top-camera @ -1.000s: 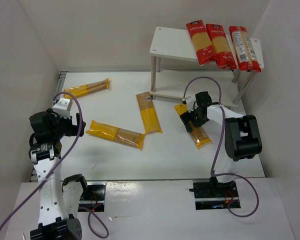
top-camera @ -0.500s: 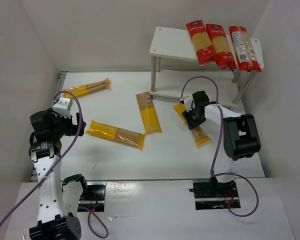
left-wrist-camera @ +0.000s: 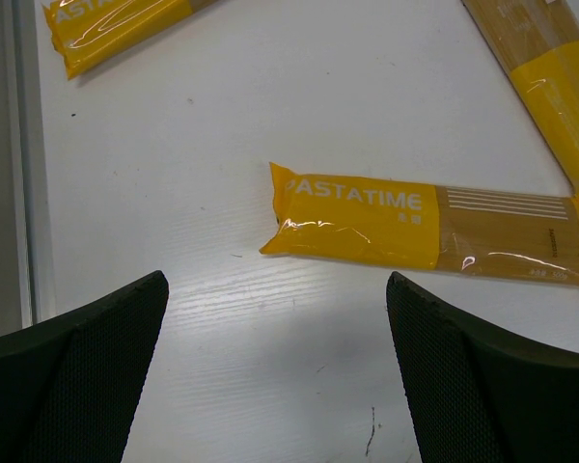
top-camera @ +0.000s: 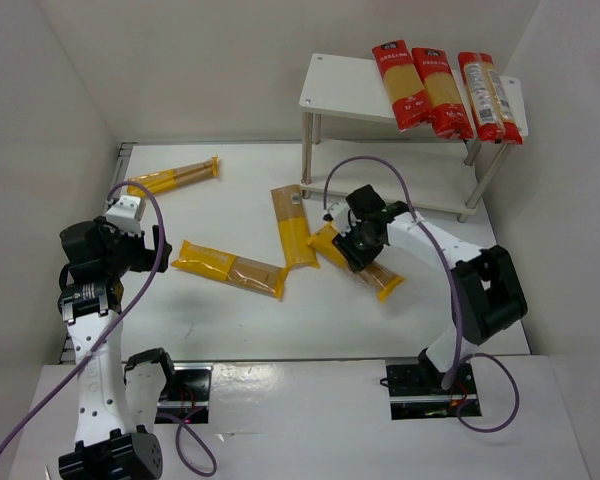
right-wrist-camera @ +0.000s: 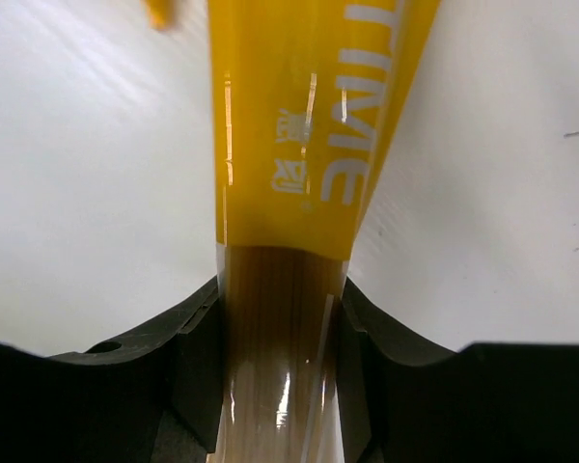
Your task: Place and organize the pasta boxes and bags onto the shelf
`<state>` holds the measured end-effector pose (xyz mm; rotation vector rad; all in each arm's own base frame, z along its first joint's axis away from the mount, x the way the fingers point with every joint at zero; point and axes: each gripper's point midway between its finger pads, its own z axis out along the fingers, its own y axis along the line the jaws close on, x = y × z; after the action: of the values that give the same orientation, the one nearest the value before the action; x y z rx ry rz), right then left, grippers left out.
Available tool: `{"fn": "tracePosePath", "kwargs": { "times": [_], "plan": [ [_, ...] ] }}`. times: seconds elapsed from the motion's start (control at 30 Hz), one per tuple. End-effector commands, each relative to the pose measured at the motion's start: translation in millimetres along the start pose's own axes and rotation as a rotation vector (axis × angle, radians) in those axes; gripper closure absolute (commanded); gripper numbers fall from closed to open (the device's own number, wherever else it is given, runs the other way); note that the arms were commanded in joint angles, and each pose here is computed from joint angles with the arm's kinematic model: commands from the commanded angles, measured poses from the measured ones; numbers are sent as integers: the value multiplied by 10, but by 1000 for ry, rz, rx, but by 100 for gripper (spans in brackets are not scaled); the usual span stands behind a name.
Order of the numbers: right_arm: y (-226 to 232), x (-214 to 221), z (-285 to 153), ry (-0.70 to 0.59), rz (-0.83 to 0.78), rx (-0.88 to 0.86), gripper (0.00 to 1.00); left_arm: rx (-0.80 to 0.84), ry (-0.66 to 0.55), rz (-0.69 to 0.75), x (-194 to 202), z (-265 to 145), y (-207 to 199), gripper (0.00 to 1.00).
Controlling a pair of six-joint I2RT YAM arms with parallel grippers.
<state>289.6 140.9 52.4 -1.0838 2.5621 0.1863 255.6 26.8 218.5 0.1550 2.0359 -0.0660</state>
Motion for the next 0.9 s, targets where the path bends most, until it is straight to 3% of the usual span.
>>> {"fn": "tracePosePath", "kwargs": {
  "times": [0.0, 0.17, 0.37, 0.63, 0.87],
  "plan": [
    [313, -783, -721, -254, -48, -53, 100, -13, -52, 15, -168, -27, 32, 1],
    [405, -1330, -1192, -386, -76, -46, 100, -22, -50, 14, -164, -28, 48, 1],
    [374, -1687, -1597, -490, -81, -32, 100, -22, -50, 14, -164, -28, 48, 1],
    [307, -2408, -2594, -739, -123, 34, 100, -22, -50, 14, -170, -7, 59, 1],
    [217, -2839, -3099, -864, -105, 76, 100, -20, -41, 10, -153, 14, 65, 1]
  ]
}}
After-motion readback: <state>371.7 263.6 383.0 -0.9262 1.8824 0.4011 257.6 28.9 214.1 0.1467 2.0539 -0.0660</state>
